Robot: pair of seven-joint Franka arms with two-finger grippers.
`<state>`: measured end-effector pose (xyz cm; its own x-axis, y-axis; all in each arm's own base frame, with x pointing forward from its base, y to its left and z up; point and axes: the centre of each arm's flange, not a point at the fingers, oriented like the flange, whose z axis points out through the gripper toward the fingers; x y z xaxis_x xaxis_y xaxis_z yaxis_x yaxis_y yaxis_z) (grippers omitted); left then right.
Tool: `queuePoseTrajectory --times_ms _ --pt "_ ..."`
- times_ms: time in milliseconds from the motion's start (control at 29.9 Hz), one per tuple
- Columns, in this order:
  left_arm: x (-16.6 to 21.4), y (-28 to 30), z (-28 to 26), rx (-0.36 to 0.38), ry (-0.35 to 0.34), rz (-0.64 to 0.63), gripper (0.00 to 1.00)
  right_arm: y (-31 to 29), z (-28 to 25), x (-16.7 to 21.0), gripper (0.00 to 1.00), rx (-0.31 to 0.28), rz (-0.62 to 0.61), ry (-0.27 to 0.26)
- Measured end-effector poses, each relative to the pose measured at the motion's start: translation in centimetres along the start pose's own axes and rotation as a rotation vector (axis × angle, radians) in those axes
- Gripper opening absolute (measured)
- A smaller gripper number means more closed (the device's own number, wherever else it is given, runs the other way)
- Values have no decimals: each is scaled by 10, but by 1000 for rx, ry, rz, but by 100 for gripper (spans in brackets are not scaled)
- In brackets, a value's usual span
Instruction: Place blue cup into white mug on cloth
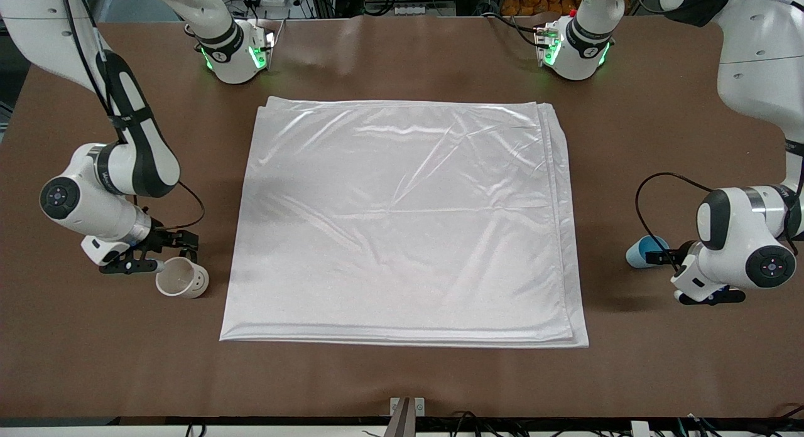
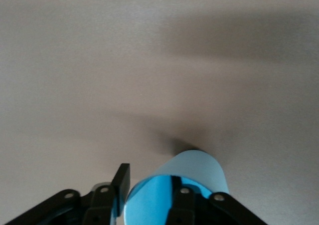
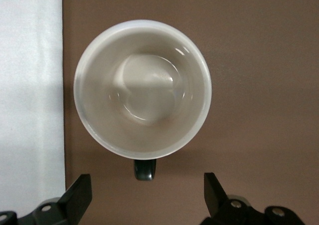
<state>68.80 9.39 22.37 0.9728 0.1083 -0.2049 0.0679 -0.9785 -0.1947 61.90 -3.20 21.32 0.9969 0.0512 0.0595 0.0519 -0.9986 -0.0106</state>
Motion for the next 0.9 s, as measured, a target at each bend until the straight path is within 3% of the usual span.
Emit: queuePoseTrajectory --times_ms 33,67,167,301,401,501,668,902 --pt "0 -1 0 0 -1 -4 33 -1 2 0 71 0 -1 0" --pt "0 -3 1 -1 -1 -7 29 -2 4 1 62 0 -3 0" --pt "0 -3 -3 -6 5 -10 17 -3 9 2 49 1 -5 -1" --pt "1 -1 -7 -6 12 -8 14 -3 9 4 45 1 -6 2" --pt "1 0 -10 -7 17 -6 11 -3 8 5 33 0 -6 6" --pt "1 1 -14 -7 22 -5 10 -3 7 6 32 0 -5 9" --pt "1 0 -23 -7 36 -7 9 -2 5 8 13 -1 -5 14" --pt "-1 -3 -48 -8 72 -11 9 -2 -9 17 9 -4 -6 41"
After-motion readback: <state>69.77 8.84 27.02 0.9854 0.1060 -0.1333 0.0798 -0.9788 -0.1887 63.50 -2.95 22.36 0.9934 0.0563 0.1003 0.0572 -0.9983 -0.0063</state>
